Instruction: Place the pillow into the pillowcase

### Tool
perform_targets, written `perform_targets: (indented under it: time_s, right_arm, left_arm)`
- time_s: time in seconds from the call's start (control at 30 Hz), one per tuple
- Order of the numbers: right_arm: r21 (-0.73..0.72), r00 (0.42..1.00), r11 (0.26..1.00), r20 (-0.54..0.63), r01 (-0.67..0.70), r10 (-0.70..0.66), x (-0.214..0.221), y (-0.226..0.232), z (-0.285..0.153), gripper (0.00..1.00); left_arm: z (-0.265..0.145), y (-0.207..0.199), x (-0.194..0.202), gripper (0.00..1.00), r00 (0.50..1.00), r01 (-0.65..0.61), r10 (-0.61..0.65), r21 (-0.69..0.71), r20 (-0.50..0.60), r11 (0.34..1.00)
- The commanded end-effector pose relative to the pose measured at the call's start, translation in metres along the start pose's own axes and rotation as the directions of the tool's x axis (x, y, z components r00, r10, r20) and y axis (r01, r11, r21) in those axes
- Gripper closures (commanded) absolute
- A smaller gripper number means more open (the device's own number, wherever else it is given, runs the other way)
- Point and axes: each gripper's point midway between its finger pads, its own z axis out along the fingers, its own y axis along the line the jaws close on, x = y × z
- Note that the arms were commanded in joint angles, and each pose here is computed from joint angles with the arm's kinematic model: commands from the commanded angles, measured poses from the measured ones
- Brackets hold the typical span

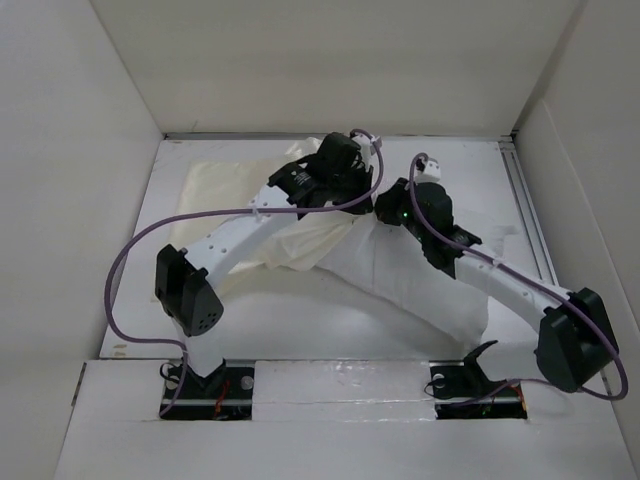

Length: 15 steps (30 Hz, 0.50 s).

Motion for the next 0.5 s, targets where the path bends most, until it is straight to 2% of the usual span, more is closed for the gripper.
perform_targets:
  time_s: [0.0,0.07,0.17,0.27,0.33,0.43,0.47]
  right_arm:
    - [-0.06,0.947,0.99,0.291,-0.126,0.138,-0.064,0.013,-0.018,1.0]
    - [-0.066,0.945,0.99,0.297,-0.126,0.14,-0.061,0.01,-0.021,1.0]
    - [-0.117,0.967,0.989,0.23,-0.085,0.11,-0.043,0.02,-0.018,1.0]
    - [-0.11,0.992,0.993,0.115,-0.045,0.058,0.002,0.021,-0.003,1.0]
    - [-0.068,0.999,0.997,0.025,-0.031,0.033,0.038,0.006,0.009,1.0]
    - [-0.111,0.995,0.994,-0.102,-0.016,0.005,0.093,0.003,0.01,0.99]
    - [-0.187,0.99,0.982,-0.14,-0.006,-0.02,0.108,0.016,0.004,0.86]
  left_arm:
    - [0.014,-0.021,0.034,1.0,0.996,-0.003,0.013,0.115,-0.085,0.993]
    - [0.039,0.001,0.066,1.0,0.987,0.012,-0.004,0.052,-0.161,0.999]
    - [0.067,0.044,0.098,1.0,0.972,0.057,-0.07,-0.066,-0.224,0.996]
    - [0.078,0.066,0.104,1.0,0.969,0.117,-0.135,-0.101,-0.205,0.988]
    - [0.081,0.092,0.112,1.0,0.961,0.152,-0.187,-0.173,-0.205,0.973]
    - [0.073,0.119,0.098,1.0,0.961,0.202,-0.245,-0.281,-0.127,0.938]
    - [0.068,0.13,0.092,1.0,0.96,0.221,-0.264,-0.331,-0.09,0.917]
